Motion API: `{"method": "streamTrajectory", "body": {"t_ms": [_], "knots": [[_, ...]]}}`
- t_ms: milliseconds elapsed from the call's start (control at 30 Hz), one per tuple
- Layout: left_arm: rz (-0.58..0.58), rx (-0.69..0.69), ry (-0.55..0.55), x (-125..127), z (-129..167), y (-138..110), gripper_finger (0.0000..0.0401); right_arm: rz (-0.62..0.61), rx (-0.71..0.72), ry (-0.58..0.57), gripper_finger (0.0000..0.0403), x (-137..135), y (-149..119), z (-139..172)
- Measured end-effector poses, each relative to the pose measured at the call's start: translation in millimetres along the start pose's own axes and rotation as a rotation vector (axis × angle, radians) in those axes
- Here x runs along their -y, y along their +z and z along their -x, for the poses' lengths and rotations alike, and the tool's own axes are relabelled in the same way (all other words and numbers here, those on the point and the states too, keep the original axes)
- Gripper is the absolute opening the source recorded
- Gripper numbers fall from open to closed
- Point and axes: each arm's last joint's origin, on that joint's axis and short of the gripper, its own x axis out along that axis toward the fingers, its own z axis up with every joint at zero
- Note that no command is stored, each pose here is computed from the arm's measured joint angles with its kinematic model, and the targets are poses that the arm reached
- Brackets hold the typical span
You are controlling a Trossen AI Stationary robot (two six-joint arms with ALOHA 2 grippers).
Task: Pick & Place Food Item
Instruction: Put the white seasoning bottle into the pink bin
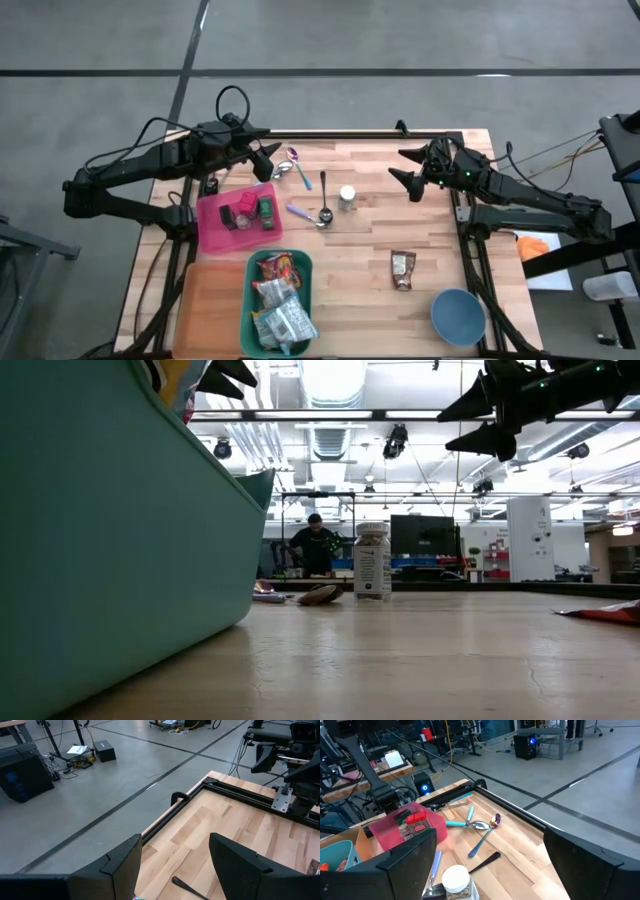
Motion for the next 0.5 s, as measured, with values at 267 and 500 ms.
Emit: {"method": "streamTrajectory", "body": {"t_ms": [267, 500], "knots": [[0.061, -0.006, -0.023, 1, 0, 0, 0.0236, 0.0, 0.0, 0.0, 0.0364, 0, 0, 0], [0.096, -0.01, -0.466, 14, -6, 5, 0.0236, 0.0, 0.0, 0.0, 0.0364, 0, 0, 0]]}}
